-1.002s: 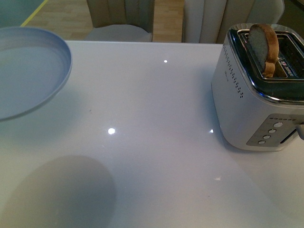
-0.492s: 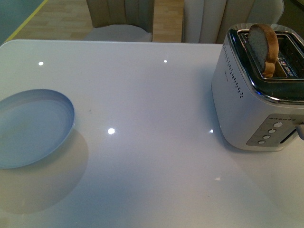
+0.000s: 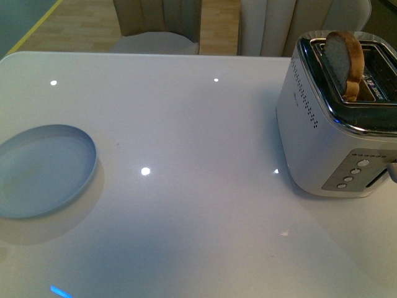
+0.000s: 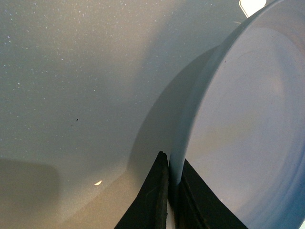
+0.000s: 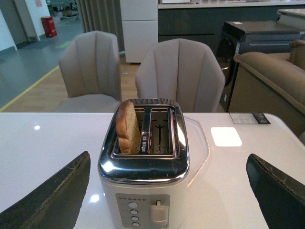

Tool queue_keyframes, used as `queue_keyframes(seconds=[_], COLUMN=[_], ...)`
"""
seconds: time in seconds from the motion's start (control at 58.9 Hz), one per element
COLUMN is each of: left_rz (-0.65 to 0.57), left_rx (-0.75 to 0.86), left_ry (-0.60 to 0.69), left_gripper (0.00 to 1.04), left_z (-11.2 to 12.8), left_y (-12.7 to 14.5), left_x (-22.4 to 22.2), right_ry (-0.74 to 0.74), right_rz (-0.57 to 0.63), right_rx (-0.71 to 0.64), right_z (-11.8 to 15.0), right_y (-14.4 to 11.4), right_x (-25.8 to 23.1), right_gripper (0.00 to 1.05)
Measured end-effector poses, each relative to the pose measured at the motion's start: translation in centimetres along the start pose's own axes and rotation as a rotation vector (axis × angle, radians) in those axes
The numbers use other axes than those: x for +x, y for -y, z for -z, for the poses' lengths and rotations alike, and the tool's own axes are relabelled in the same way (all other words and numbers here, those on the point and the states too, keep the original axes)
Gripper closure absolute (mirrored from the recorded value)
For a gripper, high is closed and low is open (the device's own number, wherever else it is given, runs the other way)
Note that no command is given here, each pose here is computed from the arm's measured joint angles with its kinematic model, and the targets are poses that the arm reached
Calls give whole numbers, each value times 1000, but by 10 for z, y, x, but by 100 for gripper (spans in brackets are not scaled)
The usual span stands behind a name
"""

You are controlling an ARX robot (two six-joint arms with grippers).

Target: Left arm holds plate, right arm toasts bread

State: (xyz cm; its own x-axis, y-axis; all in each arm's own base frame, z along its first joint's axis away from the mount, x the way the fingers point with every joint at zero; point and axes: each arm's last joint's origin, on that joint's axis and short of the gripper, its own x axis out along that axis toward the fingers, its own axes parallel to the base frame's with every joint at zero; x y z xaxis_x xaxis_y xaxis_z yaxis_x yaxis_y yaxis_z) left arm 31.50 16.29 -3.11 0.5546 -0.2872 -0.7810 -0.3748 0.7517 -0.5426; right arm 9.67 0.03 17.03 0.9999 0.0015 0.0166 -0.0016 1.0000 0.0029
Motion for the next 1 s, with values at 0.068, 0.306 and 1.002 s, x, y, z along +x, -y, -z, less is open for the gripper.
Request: queue_keyframes(seconds=[0.068, 0.306, 1.002], left_rz=[2, 7, 239], left_rx=[-3, 2, 176], left_ry=[-5, 4, 193], left_gripper=[102, 85, 7], left_z=[1, -3, 13], left_y=[-2, -2, 116], left_x=[3, 4, -160], right_ry=[0, 0, 0], right_rz=[0, 0, 0], right_rx=[0, 0, 0], right_z=[0, 0, 0], right_y=[0, 0, 0], right_x=[0, 0, 0], right_gripper=[9, 9, 9])
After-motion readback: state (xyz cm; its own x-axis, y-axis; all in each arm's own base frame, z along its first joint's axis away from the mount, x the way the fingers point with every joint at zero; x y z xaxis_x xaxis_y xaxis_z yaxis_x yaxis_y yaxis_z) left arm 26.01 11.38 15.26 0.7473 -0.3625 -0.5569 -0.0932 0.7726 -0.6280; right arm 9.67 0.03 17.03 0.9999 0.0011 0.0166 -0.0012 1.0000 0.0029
